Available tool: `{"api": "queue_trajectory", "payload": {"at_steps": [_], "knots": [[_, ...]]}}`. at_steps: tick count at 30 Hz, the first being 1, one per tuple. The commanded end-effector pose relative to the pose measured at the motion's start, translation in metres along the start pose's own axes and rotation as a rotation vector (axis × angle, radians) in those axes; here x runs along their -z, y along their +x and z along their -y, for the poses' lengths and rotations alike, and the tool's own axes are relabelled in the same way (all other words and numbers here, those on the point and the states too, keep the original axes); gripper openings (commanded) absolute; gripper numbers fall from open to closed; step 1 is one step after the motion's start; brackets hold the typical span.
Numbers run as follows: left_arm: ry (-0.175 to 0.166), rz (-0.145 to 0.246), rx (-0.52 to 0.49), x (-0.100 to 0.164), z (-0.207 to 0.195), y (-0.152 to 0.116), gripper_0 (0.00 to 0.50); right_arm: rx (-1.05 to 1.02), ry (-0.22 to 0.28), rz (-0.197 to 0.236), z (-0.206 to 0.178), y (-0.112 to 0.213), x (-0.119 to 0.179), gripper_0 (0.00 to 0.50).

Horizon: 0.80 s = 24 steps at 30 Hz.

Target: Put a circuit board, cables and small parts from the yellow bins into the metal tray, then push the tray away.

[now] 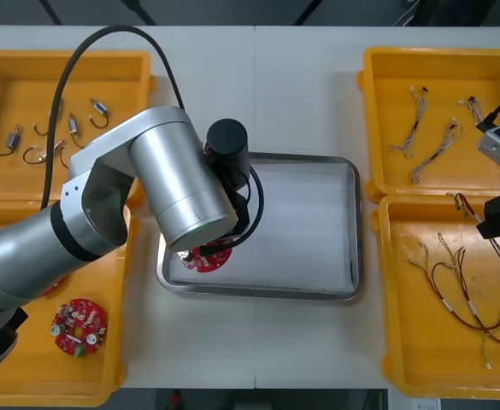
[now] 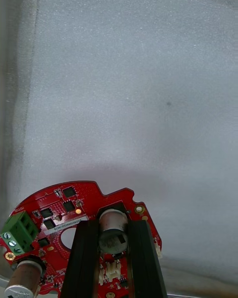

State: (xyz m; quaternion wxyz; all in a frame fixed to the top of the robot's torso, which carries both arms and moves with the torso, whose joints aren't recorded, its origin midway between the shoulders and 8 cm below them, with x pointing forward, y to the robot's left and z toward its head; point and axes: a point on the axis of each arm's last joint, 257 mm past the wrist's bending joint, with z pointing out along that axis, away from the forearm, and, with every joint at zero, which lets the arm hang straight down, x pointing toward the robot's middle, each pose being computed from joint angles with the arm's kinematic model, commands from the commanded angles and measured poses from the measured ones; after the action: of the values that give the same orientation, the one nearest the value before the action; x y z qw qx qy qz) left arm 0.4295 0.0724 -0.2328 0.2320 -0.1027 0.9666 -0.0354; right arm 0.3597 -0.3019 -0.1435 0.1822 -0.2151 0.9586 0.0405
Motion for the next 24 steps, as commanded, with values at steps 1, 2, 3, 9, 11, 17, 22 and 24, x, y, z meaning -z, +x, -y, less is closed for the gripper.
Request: {"api": "queue_trajectory", "payload": {"at_steps": [1, 2, 3, 9, 11, 17, 22, 24], "knots": [[0.031, 0.036, 0.01, 0.009, 0.022, -0.006, 0.0, 0.017, -0.009, 0.028, -0.011, -0.01, 0.005, 0.0], [0.028, 0.04, 0.005, 0.008, 0.022, -0.006, 0.0, 0.017, -0.009, 0.028, -0.011, -0.01, 0.005, 0.0], [0.023, 0.044, 0.002, 0.005, 0.022, -0.005, 0.0, 0.017, -0.009, 0.028, -0.011, -0.01, 0.005, 0.0], [0.021, 0.048, 0.009, -0.008, 0.024, -0.004, 0.002, 0.017, -0.009, 0.028, -0.011, -0.01, 0.005, 0.0], [0.023, 0.046, 0.015, -0.008, 0.026, -0.003, 0.002, 0.017, -0.009, 0.028, -0.011, -0.01, 0.005, 0.0], [0.032, 0.043, 0.024, -0.008, 0.029, -0.001, 0.039, 0.017, -0.009, 0.028, -0.011, -0.01, 0.005, 0.0], [0.036, 0.044, 0.026, -0.009, 0.03, -0.001, 0.34, 0.017, -0.009, 0.028, -0.011, -0.01, 0.005, 0.0], [0.036, 0.048, 0.021, -0.009, 0.031, -0.002, 0.409, 0.017, -0.009, 0.028, -0.011, -0.01, 0.005, 0.0]]}}
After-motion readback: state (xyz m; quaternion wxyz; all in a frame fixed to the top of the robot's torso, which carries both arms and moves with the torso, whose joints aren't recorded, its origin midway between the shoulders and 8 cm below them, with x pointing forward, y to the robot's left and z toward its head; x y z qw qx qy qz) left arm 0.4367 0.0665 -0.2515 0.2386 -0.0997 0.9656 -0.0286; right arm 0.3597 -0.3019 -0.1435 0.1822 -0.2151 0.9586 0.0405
